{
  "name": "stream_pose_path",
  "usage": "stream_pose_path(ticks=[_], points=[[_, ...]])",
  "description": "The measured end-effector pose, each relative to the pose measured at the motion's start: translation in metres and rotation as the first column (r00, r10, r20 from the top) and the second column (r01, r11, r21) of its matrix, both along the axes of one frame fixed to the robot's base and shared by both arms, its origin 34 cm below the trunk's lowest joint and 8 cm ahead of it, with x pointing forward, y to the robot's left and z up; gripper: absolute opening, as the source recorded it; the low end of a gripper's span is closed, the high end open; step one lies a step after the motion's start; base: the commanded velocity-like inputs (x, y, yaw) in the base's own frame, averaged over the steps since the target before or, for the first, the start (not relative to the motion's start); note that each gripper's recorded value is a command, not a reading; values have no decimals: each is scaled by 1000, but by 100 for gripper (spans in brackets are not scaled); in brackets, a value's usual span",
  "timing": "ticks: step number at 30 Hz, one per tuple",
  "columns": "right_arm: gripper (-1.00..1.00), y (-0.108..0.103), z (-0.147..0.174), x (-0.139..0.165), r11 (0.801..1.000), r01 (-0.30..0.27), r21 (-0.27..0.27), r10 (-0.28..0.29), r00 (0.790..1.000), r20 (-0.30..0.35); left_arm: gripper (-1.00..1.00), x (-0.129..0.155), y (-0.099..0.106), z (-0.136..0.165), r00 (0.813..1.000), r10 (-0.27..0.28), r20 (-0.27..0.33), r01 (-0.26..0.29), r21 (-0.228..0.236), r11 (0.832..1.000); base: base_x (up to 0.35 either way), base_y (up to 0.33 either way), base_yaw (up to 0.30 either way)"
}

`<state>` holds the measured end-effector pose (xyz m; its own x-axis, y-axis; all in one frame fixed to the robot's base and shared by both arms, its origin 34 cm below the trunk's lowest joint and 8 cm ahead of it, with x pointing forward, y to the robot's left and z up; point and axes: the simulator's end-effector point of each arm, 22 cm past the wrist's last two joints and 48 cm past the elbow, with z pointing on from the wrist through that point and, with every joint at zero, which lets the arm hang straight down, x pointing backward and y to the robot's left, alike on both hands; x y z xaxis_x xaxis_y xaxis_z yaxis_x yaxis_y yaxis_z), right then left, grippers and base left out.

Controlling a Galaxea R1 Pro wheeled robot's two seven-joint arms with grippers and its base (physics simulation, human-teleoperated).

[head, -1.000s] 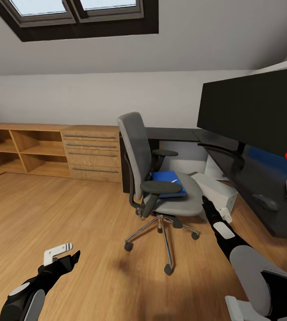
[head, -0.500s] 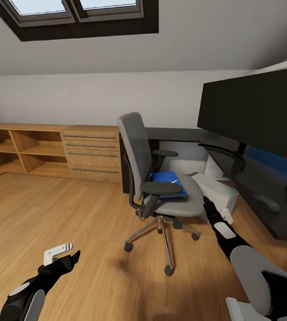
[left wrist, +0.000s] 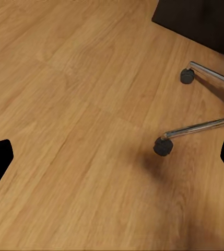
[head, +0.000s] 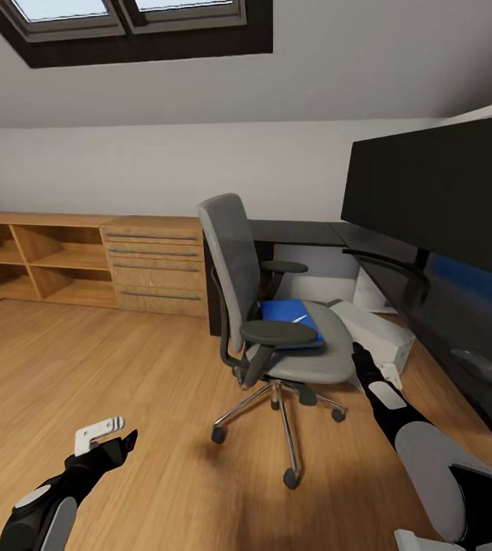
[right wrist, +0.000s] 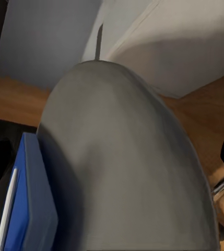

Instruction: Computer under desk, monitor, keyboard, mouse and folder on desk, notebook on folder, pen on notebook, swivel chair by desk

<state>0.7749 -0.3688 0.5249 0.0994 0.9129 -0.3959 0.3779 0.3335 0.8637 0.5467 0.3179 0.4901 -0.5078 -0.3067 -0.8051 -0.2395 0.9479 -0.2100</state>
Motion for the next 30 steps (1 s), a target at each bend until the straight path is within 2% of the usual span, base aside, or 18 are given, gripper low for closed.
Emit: stream_pose_path(ticks=[6, 18, 23, 30], points=[[100, -3, -9, -4, 1000, 20, 6, -19, 999, -41, 100, 0, 0, 0, 1000, 0, 0, 0, 0, 1000, 176, 0, 0], [100, -4, -12, -5, 1000, 26, 9, -26, 998, -53, 100, 0, -1, 0, 1000, 0, -1, 0, -1, 1000, 136, 0, 0], [100, -13, -22, -12, 997, 72, 43, -67, 993, -100, 100, 0, 0, 0, 1000, 0, 0, 0, -1, 1000, 225, 0, 0], [100, -25, -24, -15, 995, 91, 39, -87, 990, -111, 100, 0, -1, 0, 1000, 0, 0, 0, -2, 1000, 50, 0, 0]])
